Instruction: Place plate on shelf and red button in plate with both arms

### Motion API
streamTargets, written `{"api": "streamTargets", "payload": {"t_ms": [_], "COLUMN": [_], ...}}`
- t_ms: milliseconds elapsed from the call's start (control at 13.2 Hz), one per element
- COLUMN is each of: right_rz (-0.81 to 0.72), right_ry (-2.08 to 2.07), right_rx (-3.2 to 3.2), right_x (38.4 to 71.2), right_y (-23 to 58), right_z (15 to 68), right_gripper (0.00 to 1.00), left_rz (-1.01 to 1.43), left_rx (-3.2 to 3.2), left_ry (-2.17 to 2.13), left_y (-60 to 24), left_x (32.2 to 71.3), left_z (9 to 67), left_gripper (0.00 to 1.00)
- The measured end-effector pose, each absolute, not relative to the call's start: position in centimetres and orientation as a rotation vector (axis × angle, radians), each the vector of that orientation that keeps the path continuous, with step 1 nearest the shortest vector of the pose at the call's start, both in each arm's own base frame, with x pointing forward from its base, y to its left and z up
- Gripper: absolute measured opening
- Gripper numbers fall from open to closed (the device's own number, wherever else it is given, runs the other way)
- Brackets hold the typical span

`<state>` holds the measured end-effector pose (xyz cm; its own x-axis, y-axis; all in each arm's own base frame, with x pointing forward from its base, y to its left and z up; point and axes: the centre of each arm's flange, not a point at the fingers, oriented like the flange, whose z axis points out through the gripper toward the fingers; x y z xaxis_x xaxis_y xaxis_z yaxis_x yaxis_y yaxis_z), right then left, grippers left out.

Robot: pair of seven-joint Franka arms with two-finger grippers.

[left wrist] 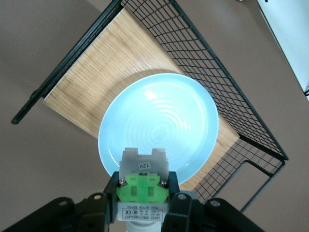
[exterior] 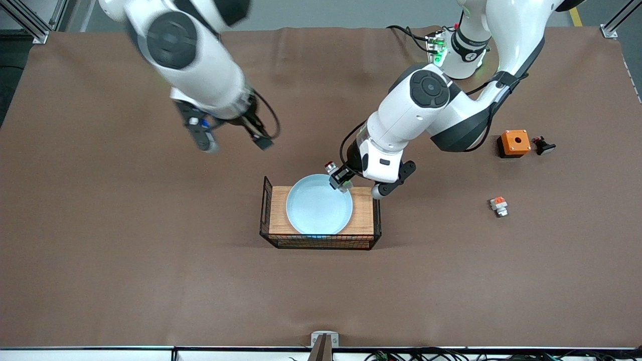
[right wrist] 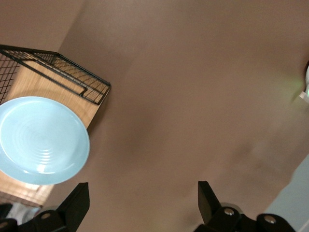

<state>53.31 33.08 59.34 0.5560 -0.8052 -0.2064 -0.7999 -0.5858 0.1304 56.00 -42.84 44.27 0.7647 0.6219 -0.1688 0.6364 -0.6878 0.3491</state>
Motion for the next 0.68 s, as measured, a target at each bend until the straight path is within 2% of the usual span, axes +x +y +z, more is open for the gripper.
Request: {"api": "streamTargets", "payload": {"t_ms": [226,679], "right_rz": [-0.412,-0.388], "right_ry": [-1.193,-0.803], "right_rx": [2.894,3.033], "right_x": [54.0,52.8], "right_y": [24.3,12.6], "right_z": [62.5,62.5], "right_gripper": [0.99,0.99], "left_rz": [-0.049,-0.041], "left_rx": [2.571,2.595], "left_ry": [0.968,0.972], "left_y": [-43.3,-44.0], "left_x": [55.8,55.7], "left_z": [44.1,42.6], "left_gripper": [0.41,0.41]}}
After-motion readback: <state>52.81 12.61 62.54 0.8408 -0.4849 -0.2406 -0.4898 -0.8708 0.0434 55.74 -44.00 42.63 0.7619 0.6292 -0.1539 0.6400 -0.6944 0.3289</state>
